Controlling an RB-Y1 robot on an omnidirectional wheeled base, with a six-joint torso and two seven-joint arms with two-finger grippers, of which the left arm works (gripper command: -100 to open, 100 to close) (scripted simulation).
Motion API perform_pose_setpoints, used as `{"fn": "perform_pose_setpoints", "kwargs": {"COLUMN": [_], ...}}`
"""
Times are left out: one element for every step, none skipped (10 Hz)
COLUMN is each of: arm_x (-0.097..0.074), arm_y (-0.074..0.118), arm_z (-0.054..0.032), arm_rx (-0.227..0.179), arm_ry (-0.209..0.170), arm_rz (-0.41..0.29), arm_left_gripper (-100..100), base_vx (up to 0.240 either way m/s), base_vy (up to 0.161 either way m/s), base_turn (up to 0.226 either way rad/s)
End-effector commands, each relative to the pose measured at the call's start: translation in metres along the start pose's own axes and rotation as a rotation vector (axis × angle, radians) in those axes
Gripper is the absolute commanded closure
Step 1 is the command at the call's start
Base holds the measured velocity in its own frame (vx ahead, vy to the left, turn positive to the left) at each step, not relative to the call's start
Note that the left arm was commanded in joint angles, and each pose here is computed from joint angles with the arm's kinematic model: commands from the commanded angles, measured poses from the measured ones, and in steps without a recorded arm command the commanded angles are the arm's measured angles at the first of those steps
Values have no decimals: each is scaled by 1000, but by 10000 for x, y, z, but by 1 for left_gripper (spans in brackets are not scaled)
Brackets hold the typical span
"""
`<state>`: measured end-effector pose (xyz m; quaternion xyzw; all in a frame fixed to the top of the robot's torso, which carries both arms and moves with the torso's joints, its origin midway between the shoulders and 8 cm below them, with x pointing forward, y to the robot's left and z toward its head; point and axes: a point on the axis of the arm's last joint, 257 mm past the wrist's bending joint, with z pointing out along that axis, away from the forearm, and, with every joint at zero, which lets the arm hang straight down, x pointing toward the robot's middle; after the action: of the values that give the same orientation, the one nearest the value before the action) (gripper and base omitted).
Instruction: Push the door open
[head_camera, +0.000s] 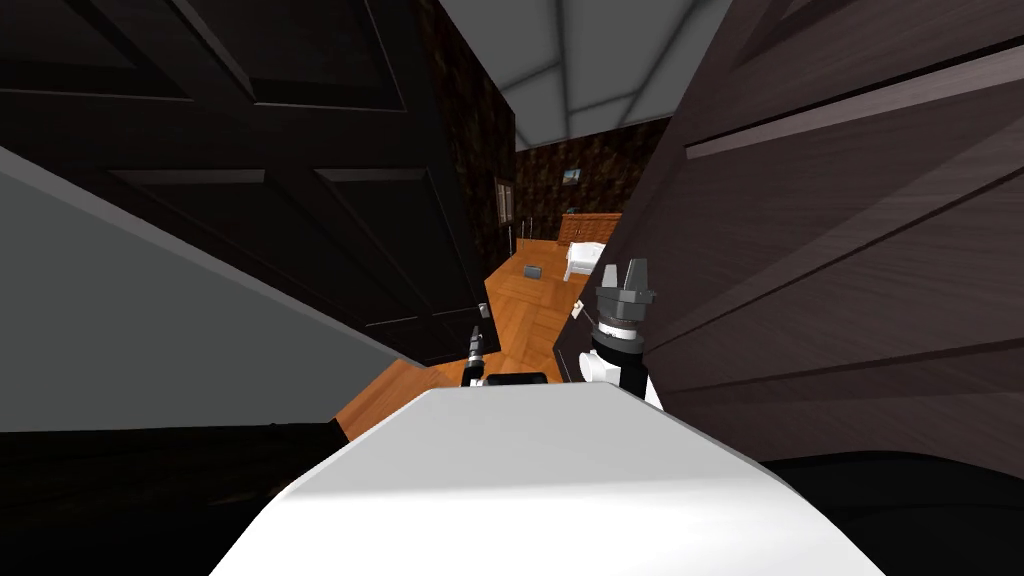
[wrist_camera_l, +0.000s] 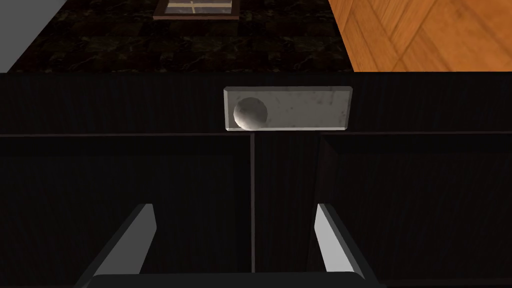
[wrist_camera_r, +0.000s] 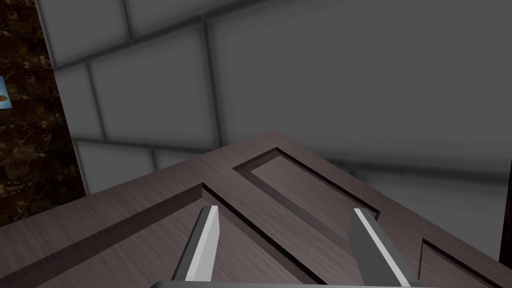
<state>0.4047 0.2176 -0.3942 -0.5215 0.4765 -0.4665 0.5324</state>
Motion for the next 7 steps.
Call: {"fn": "perform_pose_setpoints", "kwargs": {"arm_x": [159,89,-24,-75,-120,-169,-184], "arm_y": [-30,-9,0,2,2,0,-2], "arm_z": [-15,-21,-2,10,24,46,61], "arm_rx": [-2,-1,0,1,2,3,4], "arm_ry": [4,3,6,6,6,5,4], "arm_rz": [-21,-13,13,24,33,42,43], "arm_left_gripper": [-100,-100,-100,-100,-100,-100,-100], "base_vx": [-74,-27,67,158,208,238,219], "base_vy": [-31,-14,4,16,3,-10,19], "base_turn": [128,17,-17,-13,-13,-14,-14]}}
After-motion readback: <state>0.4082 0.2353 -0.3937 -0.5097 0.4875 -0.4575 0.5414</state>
